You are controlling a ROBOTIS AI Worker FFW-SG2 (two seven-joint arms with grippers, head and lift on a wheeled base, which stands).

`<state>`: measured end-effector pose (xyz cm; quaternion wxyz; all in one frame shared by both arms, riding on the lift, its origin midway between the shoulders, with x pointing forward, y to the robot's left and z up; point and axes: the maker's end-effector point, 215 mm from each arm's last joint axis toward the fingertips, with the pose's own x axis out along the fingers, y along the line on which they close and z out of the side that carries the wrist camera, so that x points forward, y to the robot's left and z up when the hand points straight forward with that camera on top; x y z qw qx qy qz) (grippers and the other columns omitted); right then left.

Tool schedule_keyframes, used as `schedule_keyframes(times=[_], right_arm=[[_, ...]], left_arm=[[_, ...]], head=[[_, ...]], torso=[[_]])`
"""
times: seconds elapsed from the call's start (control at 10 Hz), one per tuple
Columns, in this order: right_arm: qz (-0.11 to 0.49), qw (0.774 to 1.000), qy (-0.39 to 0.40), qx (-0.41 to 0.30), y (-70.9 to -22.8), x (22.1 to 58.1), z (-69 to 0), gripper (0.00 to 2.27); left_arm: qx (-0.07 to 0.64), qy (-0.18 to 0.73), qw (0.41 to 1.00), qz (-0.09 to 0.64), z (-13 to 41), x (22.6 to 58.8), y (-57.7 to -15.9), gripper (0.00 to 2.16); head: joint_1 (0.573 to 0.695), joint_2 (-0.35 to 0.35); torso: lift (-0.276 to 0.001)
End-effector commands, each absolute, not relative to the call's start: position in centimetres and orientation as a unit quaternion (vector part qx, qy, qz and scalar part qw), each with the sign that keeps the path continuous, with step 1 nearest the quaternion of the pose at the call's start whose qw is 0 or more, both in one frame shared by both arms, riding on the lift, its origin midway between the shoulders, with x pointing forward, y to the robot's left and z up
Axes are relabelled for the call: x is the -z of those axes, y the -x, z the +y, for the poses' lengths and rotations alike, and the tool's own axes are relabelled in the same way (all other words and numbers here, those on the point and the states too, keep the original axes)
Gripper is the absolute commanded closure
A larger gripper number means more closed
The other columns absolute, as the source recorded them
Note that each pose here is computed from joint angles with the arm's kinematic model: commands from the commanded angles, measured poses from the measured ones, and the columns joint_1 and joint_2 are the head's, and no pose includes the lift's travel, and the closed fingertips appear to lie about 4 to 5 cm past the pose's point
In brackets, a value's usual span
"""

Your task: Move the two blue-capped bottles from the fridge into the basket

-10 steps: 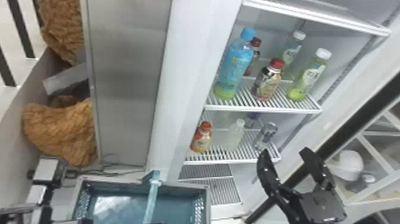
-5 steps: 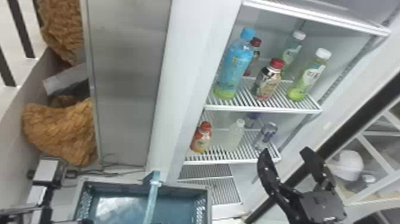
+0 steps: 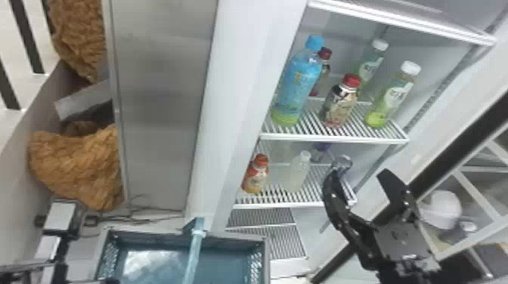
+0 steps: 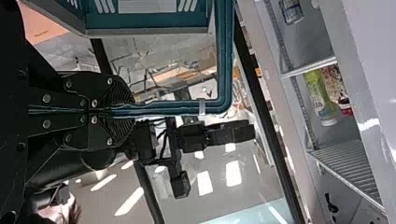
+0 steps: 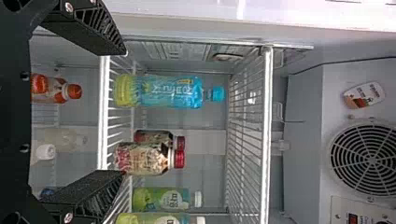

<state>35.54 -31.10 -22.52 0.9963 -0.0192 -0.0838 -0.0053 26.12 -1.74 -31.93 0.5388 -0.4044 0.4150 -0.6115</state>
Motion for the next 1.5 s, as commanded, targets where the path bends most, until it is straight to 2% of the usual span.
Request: schedule_keyframes(times=[0.0, 0.4, 0.7, 1.4], right_arm=[[-0.09, 0.996, 0.013, 0.003, -36.9, 22.4, -30.7, 0.09], [-0.119, 0.993, 0.002, 0.013, -40.7, 21.7, -31.1, 0.09], [-0.124, 0.992, -0.007, 0.023, -42.6, 22.2, -30.9, 0.09], [-0.144, 0.989, -0.016, 0.028, -47.7, 20.5, -30.4, 0.09]], left_arm=[[0.612, 0.403, 0.538, 0.417, -1.8, 32.0, -26.0, 1.21], [0.613, 0.399, 0.538, 0.418, -1.8, 32.0, -26.1, 1.21], [0.614, 0.399, 0.538, 0.419, -1.8, 32.0, -26.1, 1.21], [0.615, 0.396, 0.538, 0.419, -1.9, 31.9, -26.1, 1.21]], head=[[0.695, -0.35], [0.695, -0.35], [0.695, -0.35], [0.695, -0.35]], torso=[[-0.076], [-0.076], [-0.076], [-0.076]])
